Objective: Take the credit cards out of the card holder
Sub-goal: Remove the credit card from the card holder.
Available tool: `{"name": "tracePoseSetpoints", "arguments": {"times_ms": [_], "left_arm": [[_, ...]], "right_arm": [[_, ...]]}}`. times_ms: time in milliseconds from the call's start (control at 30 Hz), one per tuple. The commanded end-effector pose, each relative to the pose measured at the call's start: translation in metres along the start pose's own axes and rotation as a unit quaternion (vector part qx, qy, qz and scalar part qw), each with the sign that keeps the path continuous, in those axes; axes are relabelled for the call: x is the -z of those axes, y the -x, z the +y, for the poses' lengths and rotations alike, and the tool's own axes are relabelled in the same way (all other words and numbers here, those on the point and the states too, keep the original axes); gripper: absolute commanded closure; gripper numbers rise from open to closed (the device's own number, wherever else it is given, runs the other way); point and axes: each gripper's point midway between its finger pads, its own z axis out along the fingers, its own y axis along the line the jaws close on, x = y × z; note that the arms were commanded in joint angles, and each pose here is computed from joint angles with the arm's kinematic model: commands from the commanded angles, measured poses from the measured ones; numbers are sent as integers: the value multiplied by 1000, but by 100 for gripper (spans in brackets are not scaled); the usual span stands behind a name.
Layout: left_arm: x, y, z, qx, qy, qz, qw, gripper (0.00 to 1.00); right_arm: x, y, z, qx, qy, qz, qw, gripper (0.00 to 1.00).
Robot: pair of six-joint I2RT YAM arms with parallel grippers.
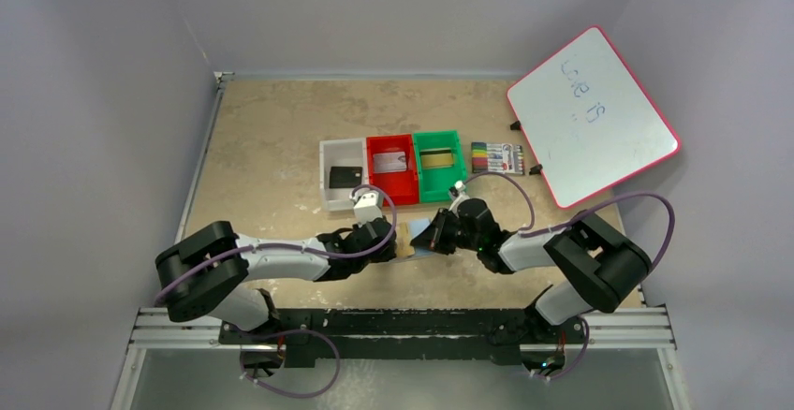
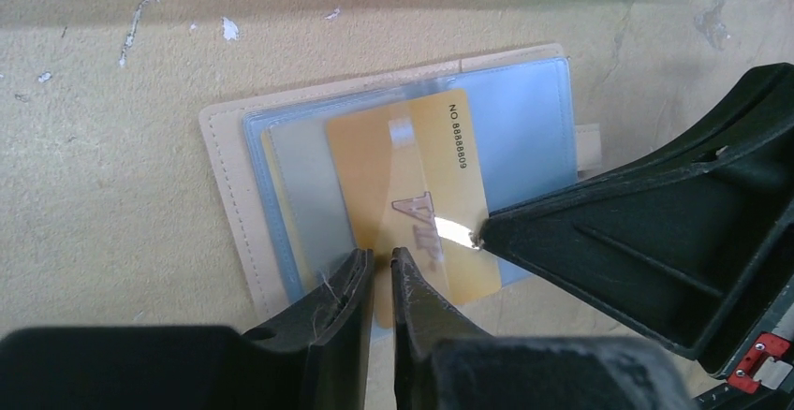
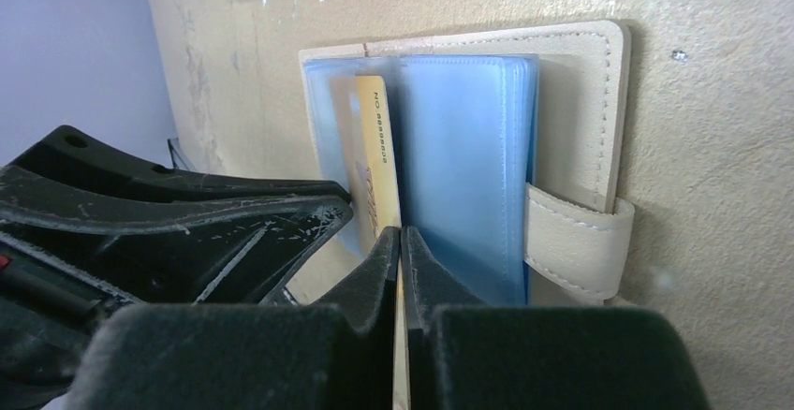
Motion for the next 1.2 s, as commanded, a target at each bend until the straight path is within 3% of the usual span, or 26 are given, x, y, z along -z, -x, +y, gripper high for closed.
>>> {"name": "tracePoseSetpoints", "arguments": {"times_ms": [0, 133, 233, 567, 633, 967, 1167], "left_arm": [[-1, -11, 5, 5, 0, 15, 1000, 89], [-1, -16, 7, 6, -2, 20, 1000, 92], [-1, -18, 9, 5, 0, 21, 1000, 93], [2, -15, 14, -5, 11, 16, 1000, 96], [3, -14, 18, -10, 18, 14, 1000, 96], [9, -3, 21, -10, 27, -5, 1000, 96], [20, 21, -1, 3, -6, -37, 999, 85]], "right_arm": [[-1, 5, 20, 4, 44, -2, 999, 95], [-4, 4, 23, -1, 58, 2, 998, 81], [-7, 4, 26, -1, 66, 8, 998, 80], [-4, 12, 26, 12, 54, -13, 998, 91], [-2, 15, 23, 17, 44, -17, 999, 100], [20, 37, 11, 43, -10, -66, 997, 100], [46, 54, 36, 99, 19, -113, 988, 100]]}}
